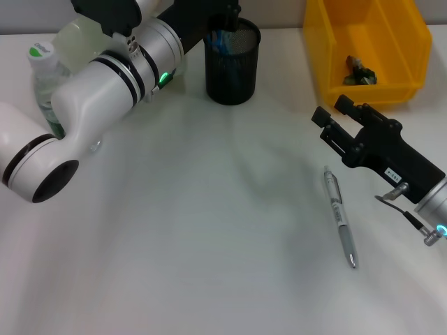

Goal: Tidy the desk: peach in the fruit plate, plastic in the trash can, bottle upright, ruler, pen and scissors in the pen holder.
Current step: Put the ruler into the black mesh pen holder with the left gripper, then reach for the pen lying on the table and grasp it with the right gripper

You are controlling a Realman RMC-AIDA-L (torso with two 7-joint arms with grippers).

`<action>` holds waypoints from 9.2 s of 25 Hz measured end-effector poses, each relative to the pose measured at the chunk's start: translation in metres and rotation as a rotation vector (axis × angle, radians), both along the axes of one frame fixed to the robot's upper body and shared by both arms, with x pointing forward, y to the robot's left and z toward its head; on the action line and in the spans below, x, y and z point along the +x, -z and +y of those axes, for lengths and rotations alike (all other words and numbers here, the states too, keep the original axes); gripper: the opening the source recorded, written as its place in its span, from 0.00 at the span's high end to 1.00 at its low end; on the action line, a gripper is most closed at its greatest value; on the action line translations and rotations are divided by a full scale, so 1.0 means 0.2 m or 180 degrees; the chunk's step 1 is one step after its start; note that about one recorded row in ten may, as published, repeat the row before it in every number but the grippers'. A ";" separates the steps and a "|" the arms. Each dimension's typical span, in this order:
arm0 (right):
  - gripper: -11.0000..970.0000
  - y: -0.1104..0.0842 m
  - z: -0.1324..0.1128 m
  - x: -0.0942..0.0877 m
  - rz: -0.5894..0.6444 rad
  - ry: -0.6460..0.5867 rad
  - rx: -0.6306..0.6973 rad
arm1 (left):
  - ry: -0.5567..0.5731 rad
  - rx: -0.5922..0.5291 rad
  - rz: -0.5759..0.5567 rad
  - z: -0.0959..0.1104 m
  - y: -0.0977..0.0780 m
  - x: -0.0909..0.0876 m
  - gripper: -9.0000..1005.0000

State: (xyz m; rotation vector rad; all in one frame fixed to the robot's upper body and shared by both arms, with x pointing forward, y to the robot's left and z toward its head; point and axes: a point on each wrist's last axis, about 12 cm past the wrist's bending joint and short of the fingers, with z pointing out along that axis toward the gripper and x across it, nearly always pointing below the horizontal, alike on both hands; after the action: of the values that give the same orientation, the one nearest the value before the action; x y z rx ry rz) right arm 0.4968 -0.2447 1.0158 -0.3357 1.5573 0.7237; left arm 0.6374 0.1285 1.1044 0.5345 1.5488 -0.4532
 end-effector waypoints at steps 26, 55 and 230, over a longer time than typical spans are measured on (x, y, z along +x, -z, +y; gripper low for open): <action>0.23 0.01 -0.01 0.03 0.0054 -0.0167 -0.0212 | 0.0055 -0.0038 -0.0056 -0.02 -0.02 -0.01 0.96; 0.23 0.01 -0.07 0.01 0.0197 -0.0050 -0.0047 | 0.0340 -0.0664 -0.0119 0.04 0.00 -0.13 0.26; 0.69 -0.53 0.45 0.44 0.2703 -0.1685 -0.3988 | 0.2611 0.0065 0.0647 0.51 0.14 -0.59 0.24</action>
State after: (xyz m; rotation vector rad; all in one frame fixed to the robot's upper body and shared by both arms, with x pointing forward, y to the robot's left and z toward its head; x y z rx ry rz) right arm 0.5842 -0.1557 1.1211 -1.5546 2.6619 0.1399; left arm 0.5195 0.2308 1.0759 1.1724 1.4752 -1.1409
